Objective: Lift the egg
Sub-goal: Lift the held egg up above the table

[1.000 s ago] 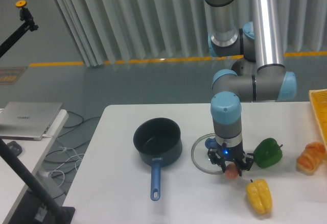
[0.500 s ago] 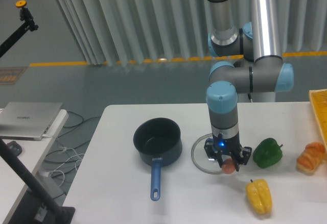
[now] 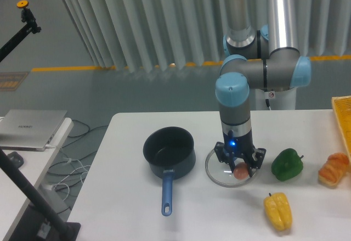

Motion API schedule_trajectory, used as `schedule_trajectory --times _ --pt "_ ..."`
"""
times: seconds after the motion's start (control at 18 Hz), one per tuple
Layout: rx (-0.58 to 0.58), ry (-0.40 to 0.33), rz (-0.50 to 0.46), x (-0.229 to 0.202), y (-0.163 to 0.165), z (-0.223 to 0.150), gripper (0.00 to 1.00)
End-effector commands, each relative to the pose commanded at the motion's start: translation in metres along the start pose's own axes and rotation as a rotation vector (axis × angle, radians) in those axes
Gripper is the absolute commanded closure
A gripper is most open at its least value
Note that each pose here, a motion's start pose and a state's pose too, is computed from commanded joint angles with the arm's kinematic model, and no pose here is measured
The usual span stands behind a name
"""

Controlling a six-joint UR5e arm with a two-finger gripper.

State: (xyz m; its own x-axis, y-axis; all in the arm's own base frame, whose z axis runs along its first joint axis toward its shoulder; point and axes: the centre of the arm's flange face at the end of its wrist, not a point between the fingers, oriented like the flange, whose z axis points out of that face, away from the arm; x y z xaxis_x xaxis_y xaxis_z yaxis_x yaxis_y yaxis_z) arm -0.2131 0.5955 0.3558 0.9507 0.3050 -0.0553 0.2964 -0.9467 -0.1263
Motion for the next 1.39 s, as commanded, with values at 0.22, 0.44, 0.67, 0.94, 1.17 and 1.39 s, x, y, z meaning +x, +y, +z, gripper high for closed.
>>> schedule_trajectory --times 0.22,0.44,0.67,0.94,1.17,1.39 --pt "0.038 -0.044 0.033 0.020 0.004 -0.029 0.55" --pt "0.071 -0.052 0.042 0.027 0.010 -0.052 0.55" --pt "0.086 -0.056 0.053 0.027 0.013 -0.063 0.55" --pt "0.082 -0.072 0.170 -0.004 0.020 -0.068 0.56" --pt "0.079 -0.088 0.252 -0.027 0.025 -0.074 0.56" --pt "0.033 -0.081 0.369 -0.046 0.031 -0.070 0.56"
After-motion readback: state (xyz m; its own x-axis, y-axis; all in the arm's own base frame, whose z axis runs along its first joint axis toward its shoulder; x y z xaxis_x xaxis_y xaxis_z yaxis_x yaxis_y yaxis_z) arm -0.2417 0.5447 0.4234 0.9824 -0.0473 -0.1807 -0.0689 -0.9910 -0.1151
